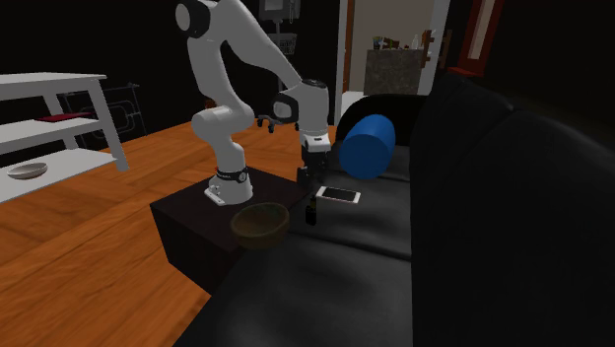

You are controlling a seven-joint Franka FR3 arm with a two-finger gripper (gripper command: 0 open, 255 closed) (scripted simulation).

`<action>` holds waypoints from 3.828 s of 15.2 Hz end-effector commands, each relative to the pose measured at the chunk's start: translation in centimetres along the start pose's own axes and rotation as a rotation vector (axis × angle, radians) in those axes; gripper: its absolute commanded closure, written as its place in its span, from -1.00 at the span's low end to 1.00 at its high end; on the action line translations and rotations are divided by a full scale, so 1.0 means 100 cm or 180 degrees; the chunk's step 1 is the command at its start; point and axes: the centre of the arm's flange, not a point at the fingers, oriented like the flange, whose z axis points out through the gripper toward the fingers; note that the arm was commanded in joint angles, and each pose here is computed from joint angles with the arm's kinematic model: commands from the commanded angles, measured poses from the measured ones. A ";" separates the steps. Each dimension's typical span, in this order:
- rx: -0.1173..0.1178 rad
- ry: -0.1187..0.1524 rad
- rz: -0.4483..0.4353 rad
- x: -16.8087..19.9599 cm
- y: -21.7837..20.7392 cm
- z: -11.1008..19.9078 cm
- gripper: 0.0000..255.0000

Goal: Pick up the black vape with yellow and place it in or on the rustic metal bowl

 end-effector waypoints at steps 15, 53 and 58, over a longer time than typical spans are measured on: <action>-0.0005 0.0012 0.0001 0.002 0.000 0.041 1.00; -0.0005 0.0012 0.0001 0.001 -0.001 -0.112 1.00; -0.0005 0.0012 0.0001 -0.003 0.011 -0.132 1.00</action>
